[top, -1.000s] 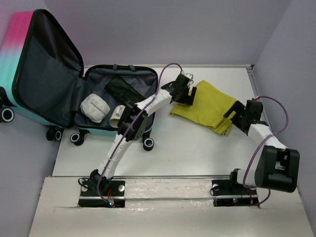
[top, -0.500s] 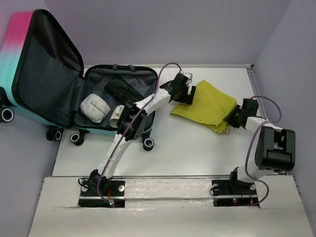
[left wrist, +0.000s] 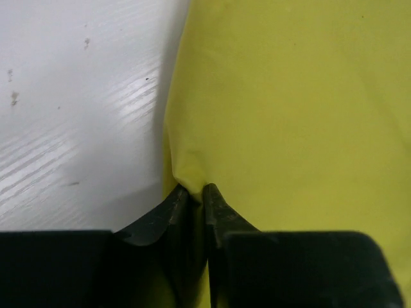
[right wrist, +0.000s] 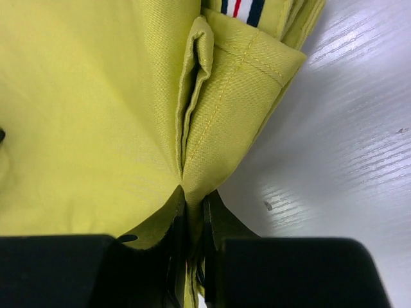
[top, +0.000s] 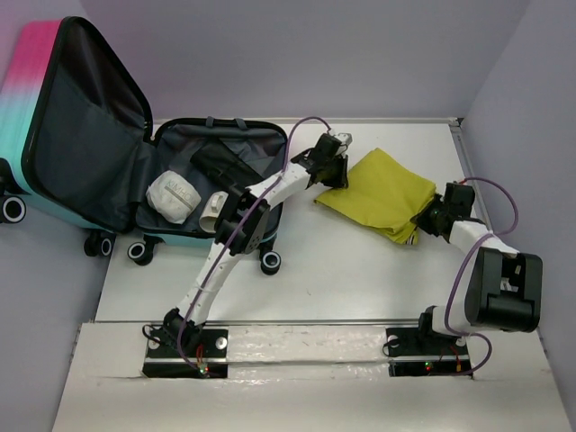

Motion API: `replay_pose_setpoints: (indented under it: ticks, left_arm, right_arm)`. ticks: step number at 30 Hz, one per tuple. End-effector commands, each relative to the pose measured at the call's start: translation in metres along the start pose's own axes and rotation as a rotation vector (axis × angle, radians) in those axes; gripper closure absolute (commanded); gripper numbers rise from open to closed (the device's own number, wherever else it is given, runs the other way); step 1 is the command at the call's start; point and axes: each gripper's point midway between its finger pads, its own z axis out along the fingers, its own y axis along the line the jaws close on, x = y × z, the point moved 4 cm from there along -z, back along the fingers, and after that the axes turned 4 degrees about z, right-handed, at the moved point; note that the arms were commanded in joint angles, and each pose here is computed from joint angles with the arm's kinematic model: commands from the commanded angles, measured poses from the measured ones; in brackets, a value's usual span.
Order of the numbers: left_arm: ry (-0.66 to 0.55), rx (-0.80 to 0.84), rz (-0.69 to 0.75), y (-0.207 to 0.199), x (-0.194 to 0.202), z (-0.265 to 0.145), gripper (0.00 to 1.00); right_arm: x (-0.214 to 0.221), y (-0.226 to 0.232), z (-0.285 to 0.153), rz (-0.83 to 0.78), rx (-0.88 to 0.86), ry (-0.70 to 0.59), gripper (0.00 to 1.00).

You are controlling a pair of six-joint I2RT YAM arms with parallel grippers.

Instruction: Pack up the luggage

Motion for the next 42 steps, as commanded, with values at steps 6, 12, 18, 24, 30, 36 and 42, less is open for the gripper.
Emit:
replay_pose_setpoints:
  ticks: [6,12,18,24,30,36,42]
  left_arm:
    - [-0.073,0.186,-0.042,-0.033,-0.02,-0.017,0.94]
    - [-0.357,0.249,0.037,-0.082,-0.124,-0.144,0.94]
    - [-0.551,0.165,0.066,-0.071,-0.188,-0.283,0.94]
    - [-0.652,-0.057,-0.052,0.022,-0.18,-0.39,0.94]
    - [-0.756,-0.377,-0.204,0.116,-0.123,-0.472,0.87]
    - [-0.744,-0.682,-0.297,0.171,-0.067,-0.514,0.01]
    - [-0.985,-0.783,-0.281,0.113,-0.041,-0.6,0.01]
  right_arm:
    - [-0.009,0.031,-0.009,-0.034,-0.178,-0.01,0.93]
    - [-0.031,0.113,-0.05,-0.118,-0.376,-0.075,0.93]
    - [-0.031,0.217,-0.094,-0.239,-0.546,-0.112,0.93]
    - [0.019,0.354,-0.126,-0.363,-0.806,-0.01,0.93]
    - [0.123,0.453,-0.128,-0.483,-0.967,0.154,0.93]
    - [0.187,0.462,-0.042,-0.625,-0.823,0.323,0.0]
    - [0.178,0.471,-0.049,-0.705,-0.872,0.27,0.0]
